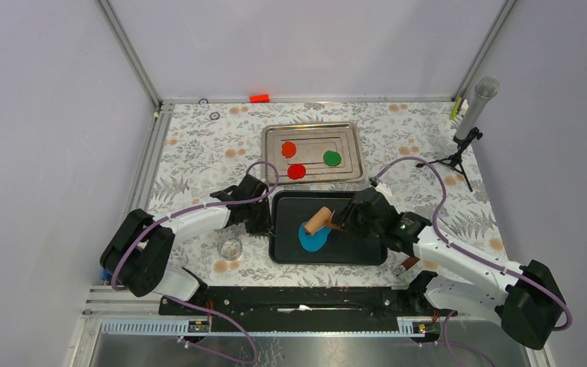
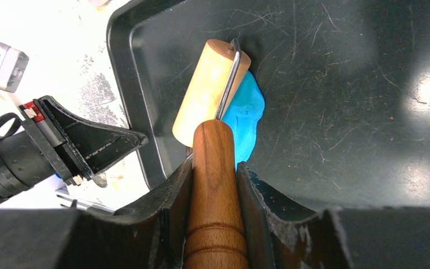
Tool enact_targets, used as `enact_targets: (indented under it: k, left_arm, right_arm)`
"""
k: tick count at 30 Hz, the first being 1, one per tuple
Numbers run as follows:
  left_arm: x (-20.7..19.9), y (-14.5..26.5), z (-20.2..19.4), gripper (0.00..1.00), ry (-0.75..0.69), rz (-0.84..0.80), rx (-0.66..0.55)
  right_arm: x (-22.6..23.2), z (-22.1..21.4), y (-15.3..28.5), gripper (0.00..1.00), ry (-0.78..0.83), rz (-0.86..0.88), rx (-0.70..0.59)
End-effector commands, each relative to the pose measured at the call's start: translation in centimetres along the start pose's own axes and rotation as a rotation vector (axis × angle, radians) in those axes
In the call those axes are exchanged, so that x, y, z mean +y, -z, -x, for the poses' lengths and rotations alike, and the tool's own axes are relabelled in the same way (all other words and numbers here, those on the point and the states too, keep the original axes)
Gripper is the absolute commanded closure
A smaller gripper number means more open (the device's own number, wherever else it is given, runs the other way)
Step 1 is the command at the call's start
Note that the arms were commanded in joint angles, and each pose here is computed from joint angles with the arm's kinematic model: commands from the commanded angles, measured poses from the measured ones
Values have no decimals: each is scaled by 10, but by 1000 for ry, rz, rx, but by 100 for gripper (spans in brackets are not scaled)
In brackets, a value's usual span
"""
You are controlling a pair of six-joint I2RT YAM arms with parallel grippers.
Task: Roll out the dumpling wrappers from the dough
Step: Flatten out the dough on the work surface.
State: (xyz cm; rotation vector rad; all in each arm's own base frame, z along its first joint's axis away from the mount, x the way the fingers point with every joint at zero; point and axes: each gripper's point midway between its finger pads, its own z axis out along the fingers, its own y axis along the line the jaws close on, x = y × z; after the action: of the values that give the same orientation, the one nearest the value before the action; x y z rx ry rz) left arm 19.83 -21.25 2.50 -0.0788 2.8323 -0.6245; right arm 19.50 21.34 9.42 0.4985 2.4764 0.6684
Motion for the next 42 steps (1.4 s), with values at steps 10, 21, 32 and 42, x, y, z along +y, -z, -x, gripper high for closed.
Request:
enact_targets:
  k: [10, 21, 32, 42]
  left_arm:
    - [-15, 10, 16, 100, -23, -50, -48]
    - [-15, 10, 14, 100, -10, -59, -47]
    - [-14, 10, 13, 100, -9, -59, -49]
    - [-13, 9, 13, 100, -14, -55, -44]
  right_arm:
    - [-111, -41, 33, 100, 8, -289, 104]
    - [-91, -35, -8, 100, 75, -275, 91]
    - [-110, -44, 11, 100, 77, -320, 131]
    - [-129, -48, 13, 100, 72, -365, 121]
